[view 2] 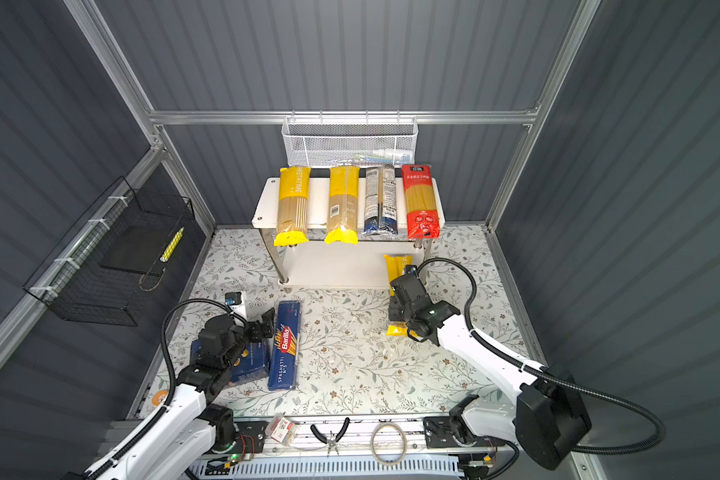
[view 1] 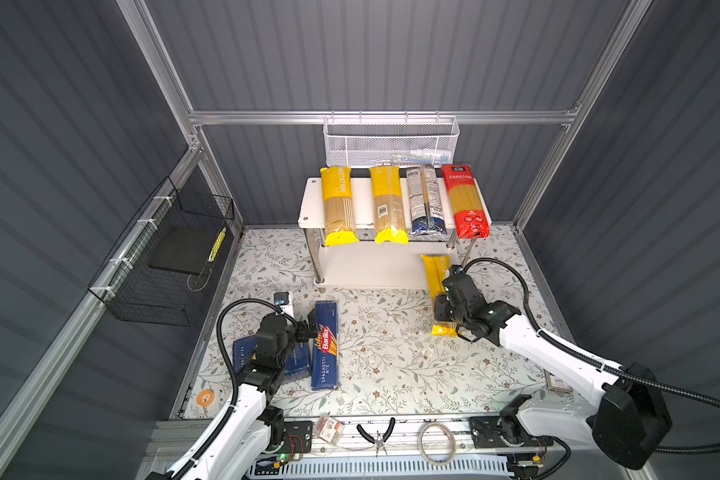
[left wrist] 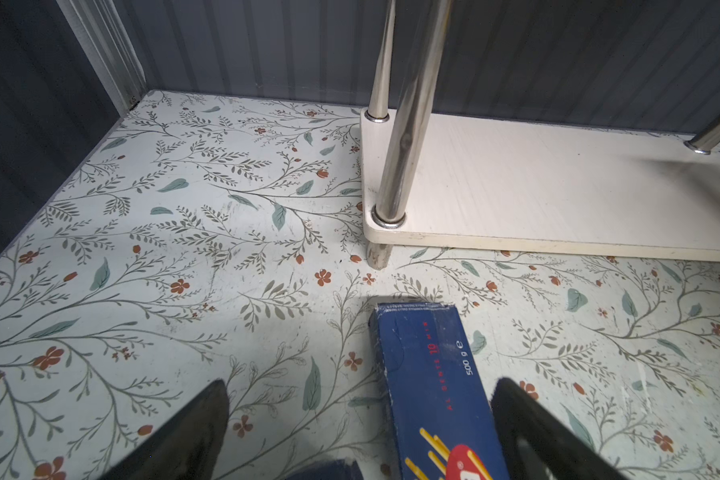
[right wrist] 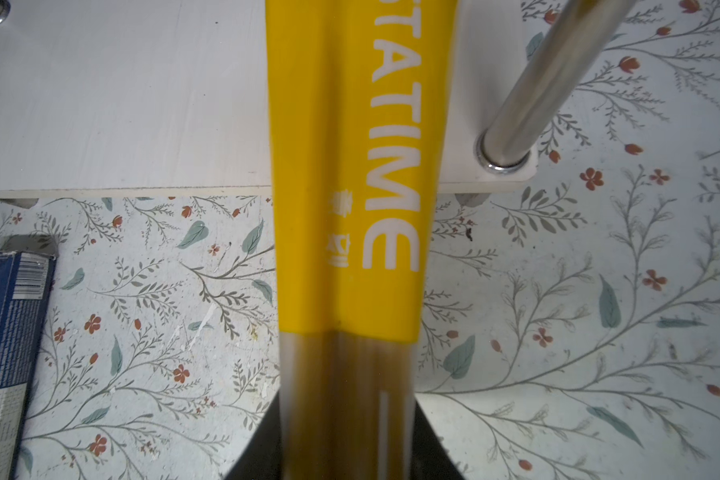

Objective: Place and organize the pasta boxes and bags onto the shelf
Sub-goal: 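Lower the upright yellow bag onto the lower shelf and open the right gripper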

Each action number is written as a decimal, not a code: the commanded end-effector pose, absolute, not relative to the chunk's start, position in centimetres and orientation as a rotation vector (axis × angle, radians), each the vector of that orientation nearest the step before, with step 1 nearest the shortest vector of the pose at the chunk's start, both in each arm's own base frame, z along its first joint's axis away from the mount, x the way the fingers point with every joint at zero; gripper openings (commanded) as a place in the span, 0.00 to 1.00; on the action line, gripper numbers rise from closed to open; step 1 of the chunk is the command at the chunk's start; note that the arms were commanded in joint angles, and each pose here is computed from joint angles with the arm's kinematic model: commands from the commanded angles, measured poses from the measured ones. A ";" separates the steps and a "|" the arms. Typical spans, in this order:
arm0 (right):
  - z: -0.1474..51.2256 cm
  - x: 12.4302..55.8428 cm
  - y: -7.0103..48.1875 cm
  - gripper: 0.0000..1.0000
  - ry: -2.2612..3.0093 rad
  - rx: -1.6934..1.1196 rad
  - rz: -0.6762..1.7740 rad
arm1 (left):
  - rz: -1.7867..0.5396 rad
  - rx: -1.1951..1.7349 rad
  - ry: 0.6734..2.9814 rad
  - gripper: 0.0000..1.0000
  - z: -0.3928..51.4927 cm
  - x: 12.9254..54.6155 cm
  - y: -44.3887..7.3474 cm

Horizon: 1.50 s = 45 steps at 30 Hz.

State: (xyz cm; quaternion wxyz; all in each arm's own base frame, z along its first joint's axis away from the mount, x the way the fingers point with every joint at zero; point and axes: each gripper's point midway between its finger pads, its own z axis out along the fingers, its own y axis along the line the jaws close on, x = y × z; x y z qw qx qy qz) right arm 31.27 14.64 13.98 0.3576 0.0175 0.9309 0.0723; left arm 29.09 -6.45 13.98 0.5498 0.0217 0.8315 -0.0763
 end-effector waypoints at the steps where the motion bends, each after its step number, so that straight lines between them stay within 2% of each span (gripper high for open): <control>1: 19.3 34.8 15.1 0.08 2.211 0.088 0.245 | -0.187 0.075 1.926 0.99 15.5 29.4 -6.8; 22: 17.2 41.0 14.3 0.08 2.206 0.127 0.168 | -0.189 0.075 1.927 0.99 15.5 29.4 -6.8; 34: 16.3 43.5 13.9 0.13 2.222 0.165 0.137 | -0.187 0.074 1.929 0.99 15.5 29.5 -6.8; 38: 15.9 44.2 13.8 0.18 2.232 0.172 0.116 | -0.188 0.074 1.929 0.99 15.5 29.4 -6.8; 45: 15.6 44.5 13.8 0.40 2.243 0.178 0.121 | -0.186 0.073 1.927 0.99 15.5 29.5 -6.7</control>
